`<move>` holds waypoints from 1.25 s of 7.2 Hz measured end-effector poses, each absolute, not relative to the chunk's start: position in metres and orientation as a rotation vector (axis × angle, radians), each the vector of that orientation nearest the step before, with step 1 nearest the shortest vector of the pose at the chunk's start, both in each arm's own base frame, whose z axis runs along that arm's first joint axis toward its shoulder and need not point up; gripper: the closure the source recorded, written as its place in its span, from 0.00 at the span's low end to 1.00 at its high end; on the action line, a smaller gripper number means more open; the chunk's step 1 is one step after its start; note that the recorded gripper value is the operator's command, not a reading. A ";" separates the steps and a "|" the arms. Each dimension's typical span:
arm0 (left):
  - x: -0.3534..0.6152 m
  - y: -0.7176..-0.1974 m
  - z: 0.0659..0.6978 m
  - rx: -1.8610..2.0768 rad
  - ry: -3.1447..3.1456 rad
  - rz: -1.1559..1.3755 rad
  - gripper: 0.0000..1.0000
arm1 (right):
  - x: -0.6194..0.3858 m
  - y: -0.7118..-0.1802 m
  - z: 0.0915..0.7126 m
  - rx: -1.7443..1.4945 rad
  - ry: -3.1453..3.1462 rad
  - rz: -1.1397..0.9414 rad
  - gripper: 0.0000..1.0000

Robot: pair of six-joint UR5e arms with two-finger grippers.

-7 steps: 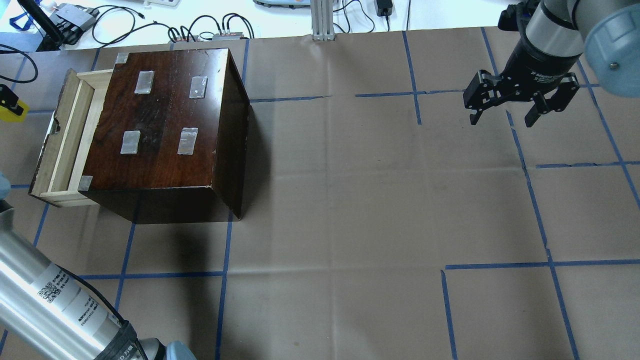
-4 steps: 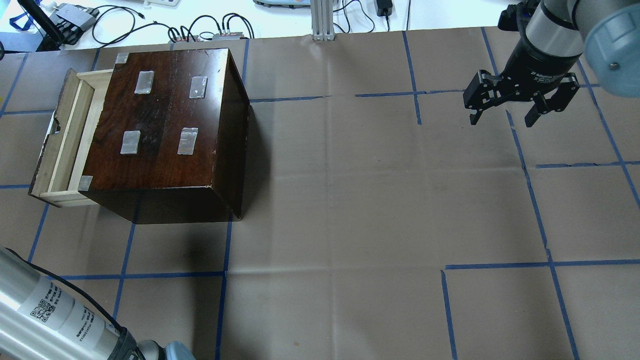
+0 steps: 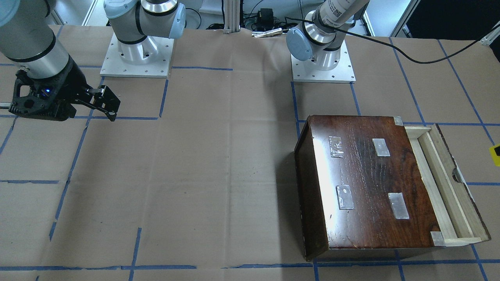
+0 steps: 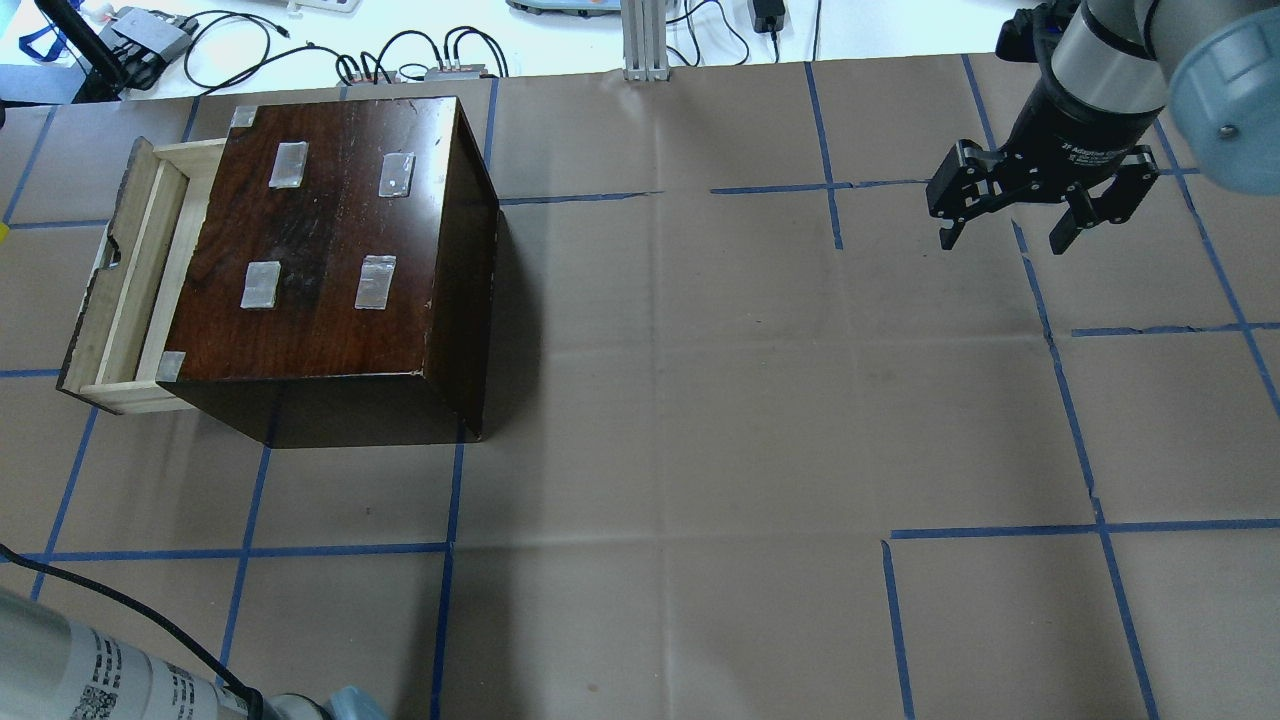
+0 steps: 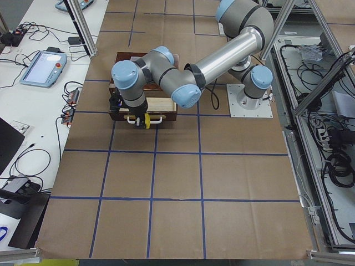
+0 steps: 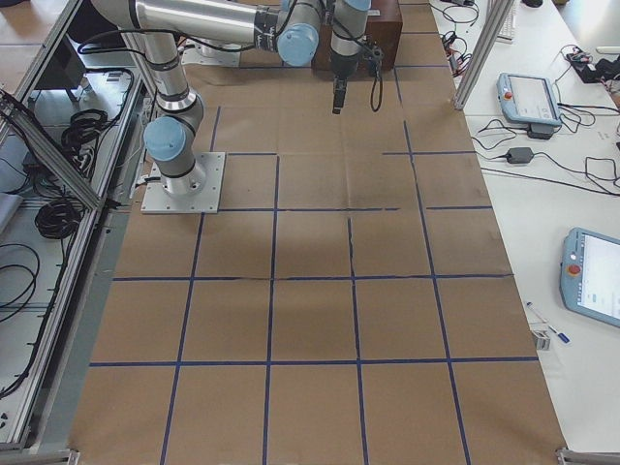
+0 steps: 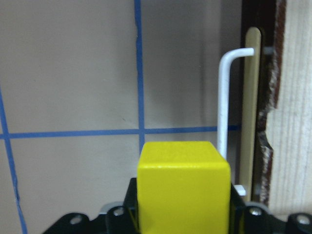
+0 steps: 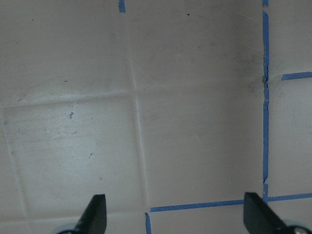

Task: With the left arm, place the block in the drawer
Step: 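Lift the yellow cube and carry it over the open drawer, then lower the cube into the drawer and open the left gripper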

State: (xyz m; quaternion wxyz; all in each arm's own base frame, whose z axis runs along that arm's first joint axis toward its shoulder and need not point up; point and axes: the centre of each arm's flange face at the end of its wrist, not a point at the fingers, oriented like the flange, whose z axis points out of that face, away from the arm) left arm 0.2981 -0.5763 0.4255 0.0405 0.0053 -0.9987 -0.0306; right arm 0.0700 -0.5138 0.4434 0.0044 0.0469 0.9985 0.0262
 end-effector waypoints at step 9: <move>0.184 -0.591 0.364 0.042 -3.100 -0.017 0.75 | 0.070 -0.514 0.444 0.147 3.128 0.081 0.00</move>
